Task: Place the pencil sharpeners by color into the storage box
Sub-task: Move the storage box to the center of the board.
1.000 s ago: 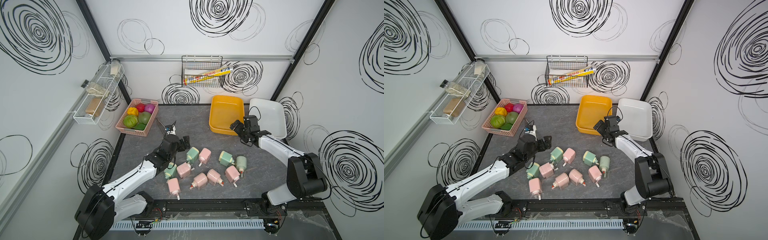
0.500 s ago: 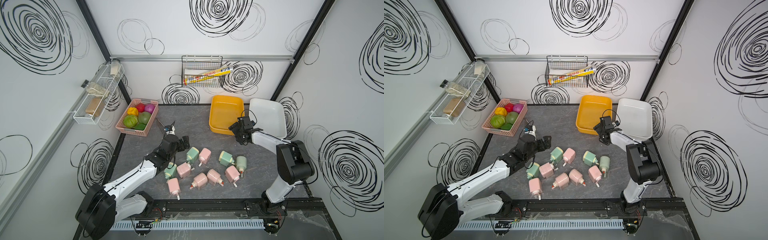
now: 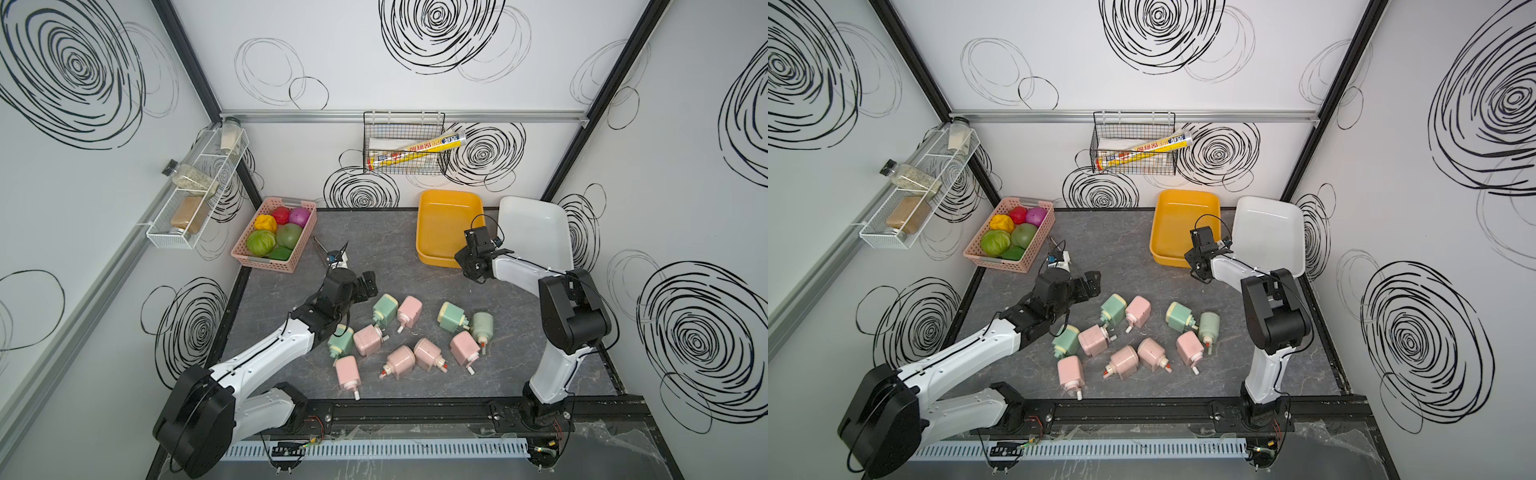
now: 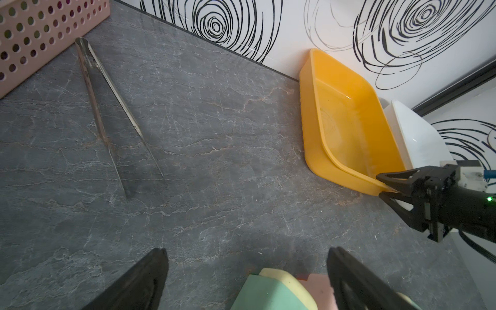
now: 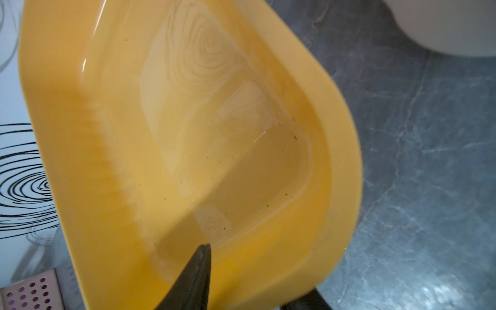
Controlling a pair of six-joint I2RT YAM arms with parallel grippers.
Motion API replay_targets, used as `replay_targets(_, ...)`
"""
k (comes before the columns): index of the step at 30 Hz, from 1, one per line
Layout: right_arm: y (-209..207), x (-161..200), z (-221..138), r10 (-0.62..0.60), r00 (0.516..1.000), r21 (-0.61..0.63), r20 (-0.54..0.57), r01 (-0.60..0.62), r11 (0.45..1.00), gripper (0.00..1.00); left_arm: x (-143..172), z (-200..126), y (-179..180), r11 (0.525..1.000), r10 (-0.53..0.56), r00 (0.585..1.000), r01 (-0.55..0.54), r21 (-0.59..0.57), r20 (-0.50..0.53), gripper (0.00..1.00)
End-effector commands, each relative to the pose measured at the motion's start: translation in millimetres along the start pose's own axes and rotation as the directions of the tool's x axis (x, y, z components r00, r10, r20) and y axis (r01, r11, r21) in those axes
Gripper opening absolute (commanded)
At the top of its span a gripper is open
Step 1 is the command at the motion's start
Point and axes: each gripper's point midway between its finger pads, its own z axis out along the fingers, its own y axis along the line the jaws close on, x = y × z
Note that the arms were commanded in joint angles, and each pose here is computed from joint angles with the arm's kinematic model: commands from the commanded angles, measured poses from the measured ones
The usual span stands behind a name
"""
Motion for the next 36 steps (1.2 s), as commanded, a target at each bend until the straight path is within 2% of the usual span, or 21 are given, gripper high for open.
replay_targets(1, -2.8, 0.5, -0.6, -0.027, 1.0, 0.025, 0.01, 0.027, 0.999, 0.31, -6.4, 2.6, 1.8, 1.0, -0.015, 0.999, 0.015, -0.005, 0.028, 0.99)
replay_targets(7, -2.3, -2.4, -7.7, -0.053, 0.998, 0.019, 0.022, 0.052, 0.998, 0.18, -6.7, 3.7, -0.2, 1.0, -0.015, 1.0, 0.015, -0.002, 0.023, 0.99)
replay_targets(10, 5.0, -4.9, -7.7, -0.133, 0.991, 0.0, 0.025, 0.133, 0.991, 0.02, -7.5, 4.2, -0.7, 1.0, -0.014, 1.0, 0.014, -0.001, 0.024, 0.99)
replay_targets(13, 19.9, -3.8, -2.0, -0.274, 0.962, -0.034, 0.004, 0.274, 0.961, 0.0, -10.1, 4.9, 0.0, 1.0, -0.009, 0.999, 0.01, -0.009, 0.031, 0.99)
replay_targets(17, 35.8, -1.9, 9.0, -0.473, 0.881, -0.053, -0.02, 0.471, 0.88, 0.0, -15.8, 5.5, 2.1, 1.0, -0.017, 0.999, 0.017, -0.014, 0.048, 0.99)
replay_targets(21, 62.2, 5.9, 17.9, -0.657, 0.752, -0.148, -0.06, 0.644, 0.751, 0.0, -26.9, 7.7, 6.1, 0.999, -0.035, 0.997, 0.036, -0.016, 0.075, 0.99)
replay_targets(24, 71.2, 13.1, 30.2, -0.735, 0.666, -0.179, -0.125, 0.714, 0.677, 0.07, -37.2, 11.0, 11.6, 0.998, -0.057, 0.993, 0.06, -0.027, 0.1, 0.99)
replay_targets(28, 76.9, 16.4, 46.3, -0.779, 0.602, -0.176, -0.175, 0.759, 0.626, 0.24, -53.2, 15.5, 21.0, 0.995, -0.07, 0.988, 0.079, -0.059, 0.14, 0.99)
replay_targets(32, 85.3, 14.5, 47.2, -0.79, 0.59, -0.176, -0.165, 0.771, 0.612, 0.49, -73.6, 20.0, 36.1, 0.989, -0.09, 0.978, 0.111, -0.101, 0.19, 0.99)
replay_targets(36, 85.7, 8.4, 33.7, -0.76, 0.636, -0.159, -0.136, 0.743, 0.65, 0.57, -92.5, 26.4, 54.0, 0.98, -0.112, 0.965, 0.148, -0.135, 0.238, 0.99)
